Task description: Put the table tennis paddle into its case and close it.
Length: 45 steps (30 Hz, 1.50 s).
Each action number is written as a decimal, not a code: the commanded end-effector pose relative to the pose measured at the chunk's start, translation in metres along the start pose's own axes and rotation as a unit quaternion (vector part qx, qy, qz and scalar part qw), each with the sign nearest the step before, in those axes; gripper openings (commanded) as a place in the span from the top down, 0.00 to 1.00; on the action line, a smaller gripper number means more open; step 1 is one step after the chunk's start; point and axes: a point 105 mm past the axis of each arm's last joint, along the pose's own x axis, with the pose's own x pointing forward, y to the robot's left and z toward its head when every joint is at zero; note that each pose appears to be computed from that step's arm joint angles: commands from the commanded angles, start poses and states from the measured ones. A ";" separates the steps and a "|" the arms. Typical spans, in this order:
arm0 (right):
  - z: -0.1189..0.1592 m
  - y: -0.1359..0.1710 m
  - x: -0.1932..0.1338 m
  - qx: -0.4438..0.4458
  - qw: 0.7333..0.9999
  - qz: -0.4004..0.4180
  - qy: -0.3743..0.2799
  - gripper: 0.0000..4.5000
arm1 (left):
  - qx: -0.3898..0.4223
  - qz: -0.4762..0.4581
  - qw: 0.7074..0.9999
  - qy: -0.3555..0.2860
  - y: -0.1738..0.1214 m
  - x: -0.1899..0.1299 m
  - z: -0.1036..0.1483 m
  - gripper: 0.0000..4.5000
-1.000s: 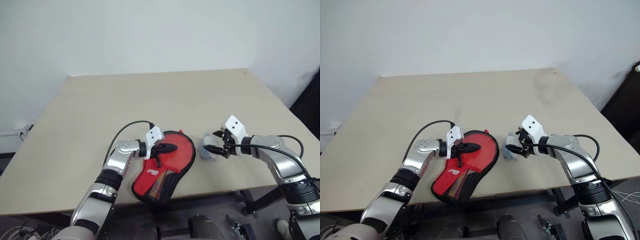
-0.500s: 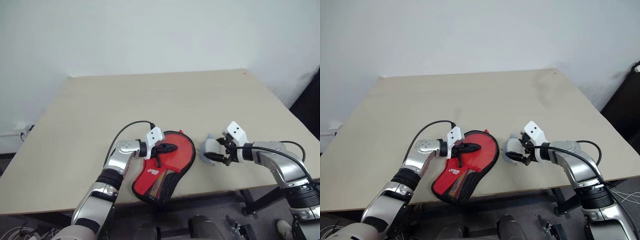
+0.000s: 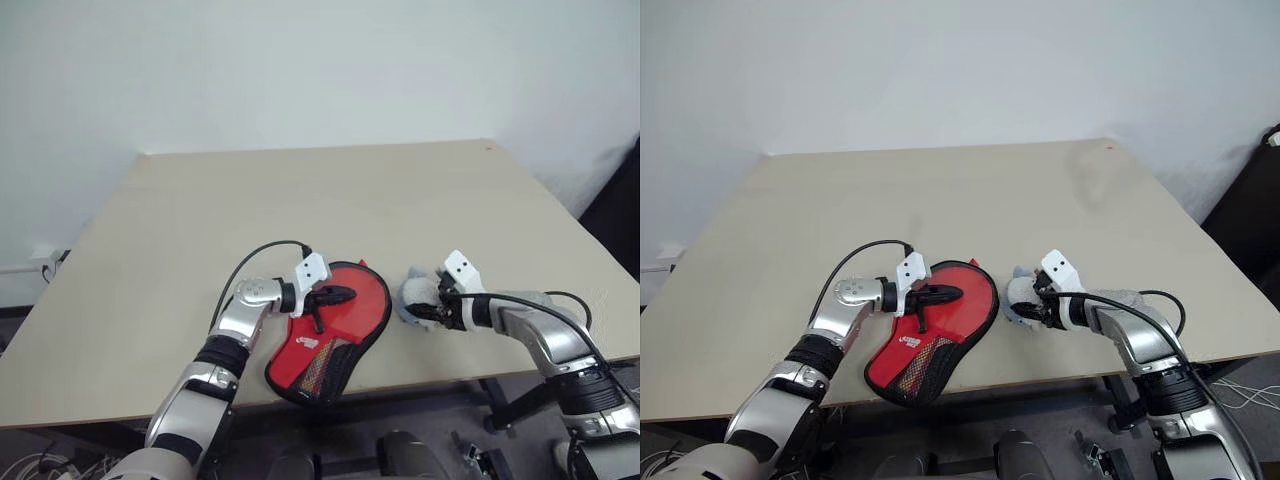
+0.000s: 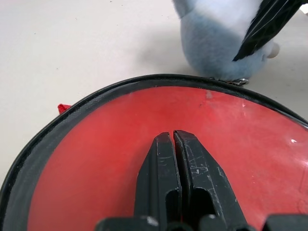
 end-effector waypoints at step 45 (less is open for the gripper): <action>-0.024 0.157 -0.040 0.002 0.944 0.329 -0.016 0.87 | -0.009 -0.033 0.999 0.040 -0.017 0.002 -0.016 1.00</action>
